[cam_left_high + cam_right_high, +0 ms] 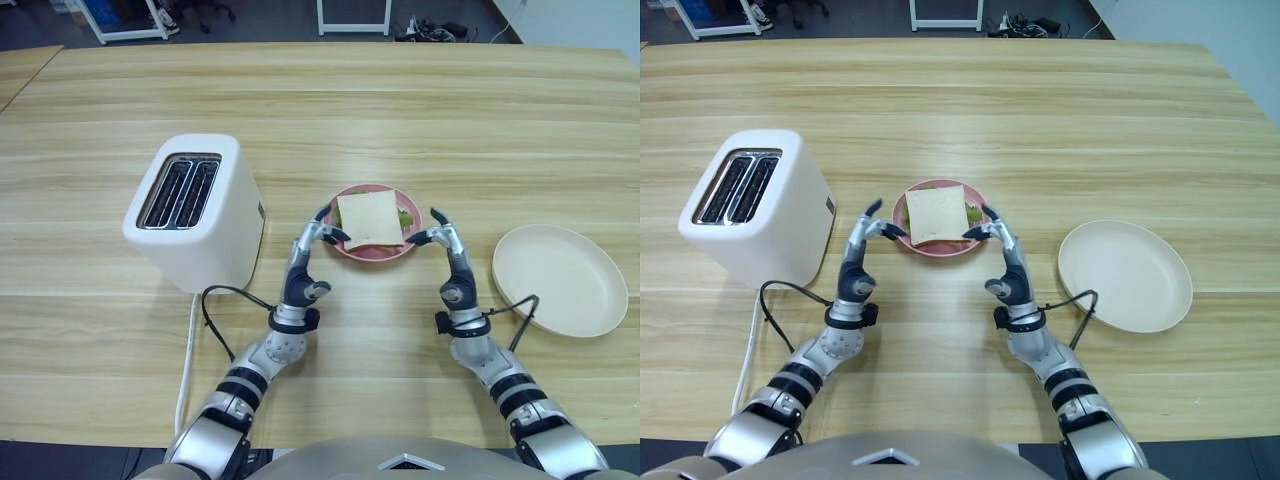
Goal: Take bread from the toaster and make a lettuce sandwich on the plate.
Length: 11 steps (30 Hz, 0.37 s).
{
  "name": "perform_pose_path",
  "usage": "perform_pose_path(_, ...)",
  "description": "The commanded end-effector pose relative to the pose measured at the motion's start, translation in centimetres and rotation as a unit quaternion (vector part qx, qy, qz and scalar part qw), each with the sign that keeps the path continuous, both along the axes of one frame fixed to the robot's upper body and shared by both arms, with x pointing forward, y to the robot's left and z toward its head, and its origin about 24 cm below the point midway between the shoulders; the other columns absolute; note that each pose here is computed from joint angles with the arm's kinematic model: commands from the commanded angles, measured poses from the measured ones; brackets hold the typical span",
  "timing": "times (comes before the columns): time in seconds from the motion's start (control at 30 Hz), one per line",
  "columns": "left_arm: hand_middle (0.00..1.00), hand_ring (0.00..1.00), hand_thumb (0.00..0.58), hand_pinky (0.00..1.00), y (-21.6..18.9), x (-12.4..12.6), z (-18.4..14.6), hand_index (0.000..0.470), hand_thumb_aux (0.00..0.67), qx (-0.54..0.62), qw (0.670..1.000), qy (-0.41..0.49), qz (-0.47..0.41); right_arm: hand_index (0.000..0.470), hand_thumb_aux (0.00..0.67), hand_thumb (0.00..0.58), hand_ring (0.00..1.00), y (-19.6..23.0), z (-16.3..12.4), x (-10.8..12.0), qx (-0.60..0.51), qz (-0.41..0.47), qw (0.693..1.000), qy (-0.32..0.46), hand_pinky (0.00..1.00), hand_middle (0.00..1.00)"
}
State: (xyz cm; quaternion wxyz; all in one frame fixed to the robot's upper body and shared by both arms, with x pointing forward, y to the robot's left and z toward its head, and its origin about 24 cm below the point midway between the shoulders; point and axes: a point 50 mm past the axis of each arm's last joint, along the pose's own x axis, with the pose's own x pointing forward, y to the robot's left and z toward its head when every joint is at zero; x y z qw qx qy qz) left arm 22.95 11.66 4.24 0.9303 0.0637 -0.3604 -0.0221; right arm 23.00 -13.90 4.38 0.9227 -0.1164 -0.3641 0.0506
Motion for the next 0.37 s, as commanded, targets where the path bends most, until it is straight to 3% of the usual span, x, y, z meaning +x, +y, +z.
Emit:
perform_pose_path(0.03,0.00,0.00,0.000,0.00,-0.03,-0.30,-0.09,0.000,0.000,-0.033,0.999,0.021,0.008,0.000,0.000,0.000,0.00,-0.26,0.27,0.37,0.017,-0.020,1.000,0.012,0.00,0.00)
perform_pose_path(0.37,0.00,0.00,0.000,0.00,-0.55,-0.64,-0.48,0.000,0.000,-0.034,0.999,0.035,0.007,0.000,0.000,0.000,0.00,0.04,-0.01,0.04,0.010,-0.037,0.999,0.016,0.00,0.00)
